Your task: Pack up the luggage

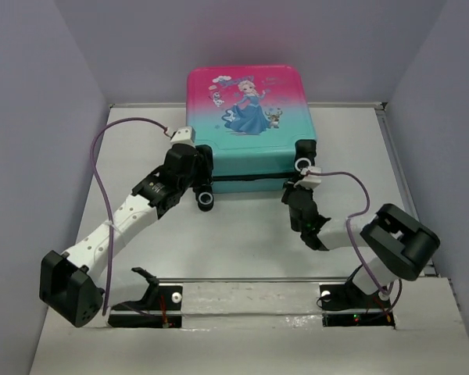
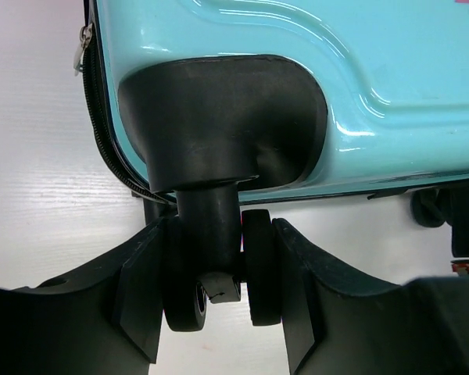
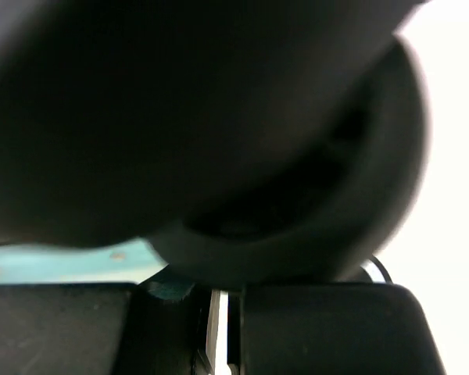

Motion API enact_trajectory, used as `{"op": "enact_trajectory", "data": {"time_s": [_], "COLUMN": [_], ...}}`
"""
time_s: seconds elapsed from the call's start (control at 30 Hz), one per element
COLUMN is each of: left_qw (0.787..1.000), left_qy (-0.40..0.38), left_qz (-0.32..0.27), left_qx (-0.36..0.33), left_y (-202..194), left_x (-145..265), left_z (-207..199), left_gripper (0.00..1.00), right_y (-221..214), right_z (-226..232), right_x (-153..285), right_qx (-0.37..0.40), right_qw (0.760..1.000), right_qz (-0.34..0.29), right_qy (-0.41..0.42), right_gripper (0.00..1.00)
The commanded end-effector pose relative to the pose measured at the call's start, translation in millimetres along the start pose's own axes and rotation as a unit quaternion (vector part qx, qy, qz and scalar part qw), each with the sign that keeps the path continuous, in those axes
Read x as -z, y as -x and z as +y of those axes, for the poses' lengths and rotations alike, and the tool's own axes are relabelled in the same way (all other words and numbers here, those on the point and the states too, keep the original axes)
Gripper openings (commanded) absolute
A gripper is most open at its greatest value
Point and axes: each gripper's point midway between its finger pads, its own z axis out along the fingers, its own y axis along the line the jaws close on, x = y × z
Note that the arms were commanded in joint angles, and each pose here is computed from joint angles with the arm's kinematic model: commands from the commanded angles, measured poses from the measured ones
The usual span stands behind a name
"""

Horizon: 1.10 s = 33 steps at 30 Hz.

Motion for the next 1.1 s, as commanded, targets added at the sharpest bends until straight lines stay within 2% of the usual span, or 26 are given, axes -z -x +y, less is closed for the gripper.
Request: {"op": "enact_trajectory", "data": {"time_s": [0.0, 0.13, 0.17, 0.23, 0.33, 0.43, 0.47, 0.6, 0.63, 0.7, 0.8, 0.9, 0.93, 1.0, 1.07], "left_qw": [0.922, 0.913, 0.915, 0.925, 0.931, 0.932, 0.933, 0.932, 0.932, 0.936, 0.940, 0.939, 0.937, 0.934, 0.932], "left_qy": [-0.380, -0.401, -0.397, -0.370, -0.348, -0.337, -0.333, -0.326, -0.324, -0.305, -0.281, -0.269, -0.275, -0.273, -0.270], "left_qz": [-0.058, -0.056, -0.056, -0.074, -0.103, -0.125, -0.135, -0.155, -0.160, -0.169, -0.187, -0.206, -0.211, -0.225, -0.238], "left_qx": [0.046, 0.045, 0.043, 0.039, 0.033, 0.035, 0.033, 0.038, 0.040, 0.042, 0.044, 0.051, 0.050, 0.048, 0.045], "left_y": [54.3, 52.8, 52.3, 58.3, 71.9, 85.9, 92.8, 111.1, 114.7, 119.3, 123.2, 132.7, 135.9, 147.6, 157.7], "left_x": [77.0, 82.9, 81.9, 81.2, 91.4, 102.5, 108.0, 117.3, 121.1, 123.8, 130.5, 136.0, 141.1, 148.2, 153.9], "left_z": [-188.0, -194.3, -192.9, -181.9, -168.8, -157.7, -153.1, -142.4, -139.0, -128.7, -111.9, -97.7, -97.8, -95.8, -93.8], "left_gripper": [0.06, 0.06, 0.06, 0.06, 0.06, 0.06, 0.06, 0.06, 0.06, 0.06, 0.06, 0.06, 0.06, 0.06, 0.06], "right_y": [-8.4, -27.6, -43.2, -37.1, -26.9, -20.3, -17.3, -22.1, -11.1, -17.8, -11.8, -3.3, -3.9, -5.1, -3.4], "right_z": [196.7, 258.3, 267.9, 266.9, 234.5, 177.9, 141.6, 84.7, 80.6, 63.4, 35.9, 30.0, 26.8, 17.3, -8.3], "right_x": [55.3, 78.1, 89.4, 94.5, 90.3, 82.5, 72.2, 70.9, 72.7, 71.4, 67.1, 69.5, 71.6, 73.3, 78.0], "right_qx": [-0.059, -0.073, -0.047, -0.034, -0.036, -0.045, -0.054, -0.054, -0.054, -0.031, -0.039, -0.052, -0.057, -0.062, -0.089], "right_qw": [0.940, 0.905, 0.900, 0.901, 0.919, 0.936, 0.948, 0.958, 0.960, 0.964, 0.968, 0.967, 0.968, 0.971, 0.978], "right_qz": [0.044, 0.065, 0.077, 0.073, 0.059, 0.055, 0.055, 0.067, 0.054, 0.068, 0.068, 0.060, 0.059, 0.051, 0.017], "right_qy": [0.334, 0.415, 0.427, 0.426, 0.389, 0.344, 0.309, 0.272, 0.271, 0.256, 0.238, 0.242, 0.238, 0.223, 0.187], "right_gripper": [0.07, 0.07, 0.07, 0.07, 0.07, 0.07, 0.07, 0.07, 0.07, 0.07, 0.07, 0.08, 0.11, 0.26, 0.54]}}
